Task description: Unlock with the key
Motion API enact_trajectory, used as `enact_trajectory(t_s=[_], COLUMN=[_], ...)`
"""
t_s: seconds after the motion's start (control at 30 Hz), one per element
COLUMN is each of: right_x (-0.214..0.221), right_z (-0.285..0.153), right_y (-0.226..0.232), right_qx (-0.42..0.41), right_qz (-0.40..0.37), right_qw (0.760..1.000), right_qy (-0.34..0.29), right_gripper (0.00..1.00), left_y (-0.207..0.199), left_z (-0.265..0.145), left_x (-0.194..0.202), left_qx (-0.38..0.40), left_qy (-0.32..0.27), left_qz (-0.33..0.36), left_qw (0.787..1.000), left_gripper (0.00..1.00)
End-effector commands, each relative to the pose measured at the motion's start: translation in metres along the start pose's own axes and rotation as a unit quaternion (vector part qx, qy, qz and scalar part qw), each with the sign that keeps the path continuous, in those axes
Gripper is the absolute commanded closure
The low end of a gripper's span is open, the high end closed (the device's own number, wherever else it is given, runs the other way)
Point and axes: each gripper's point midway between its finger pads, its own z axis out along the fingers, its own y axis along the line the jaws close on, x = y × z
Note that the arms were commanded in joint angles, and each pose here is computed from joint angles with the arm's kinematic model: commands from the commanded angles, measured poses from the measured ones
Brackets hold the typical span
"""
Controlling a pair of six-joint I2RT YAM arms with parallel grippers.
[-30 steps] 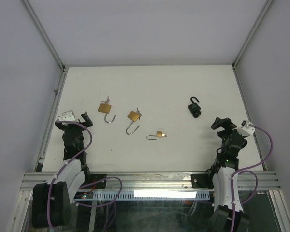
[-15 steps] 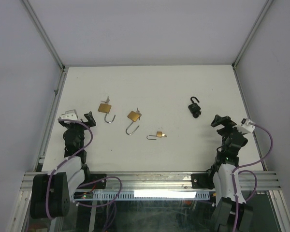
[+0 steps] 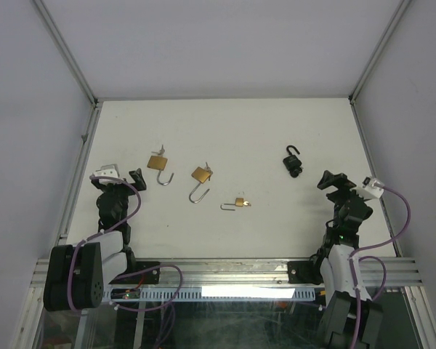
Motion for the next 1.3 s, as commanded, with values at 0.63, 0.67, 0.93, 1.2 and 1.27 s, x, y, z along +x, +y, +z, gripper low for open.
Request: enact_trajectory(t_s=[0.63, 0.67, 0.93, 1.2, 1.27], right_x=[0.01, 0.01, 0.01, 0.004, 0.003], right_z=[-0.001, -0.001, -0.002, -0.005, -0.006], right_y=[-0.008, -0.007, -0.007, -0.011, -0.011], right_qx=[-0.002, -0.002, -0.003, 0.009, 0.01], right_qz=[-0.008, -0.009, -0.01, -0.014, -0.012], right_qw=[1.0, 1.0, 1.0, 1.0, 0.999], right_qy=[-0.012, -0.013, -0.013, -0.025, -0.028], right_gripper=[0.01, 0.01, 0.01, 0.01, 0.01], left_y=[-0.009, -0.009, -0.008, -0.025, -0.029], left_z=[0.021, 0.021, 0.02, 0.015, 0.013], left_x=[-0.016, -0.017, -0.017, -0.01, -0.009], left_qx=[0.023, 0.023, 0.021, 0.068, 0.08], left_qy=[-0.02, -0.021, -0.023, 0.007, 0.01], left_qz=[-0.007, -0.007, -0.008, -0.007, -0.006], left_qw=[1.0, 0.999, 0.999, 0.998, 0.997], left_gripper=[0.01, 0.01, 0.01, 0.01, 0.01])
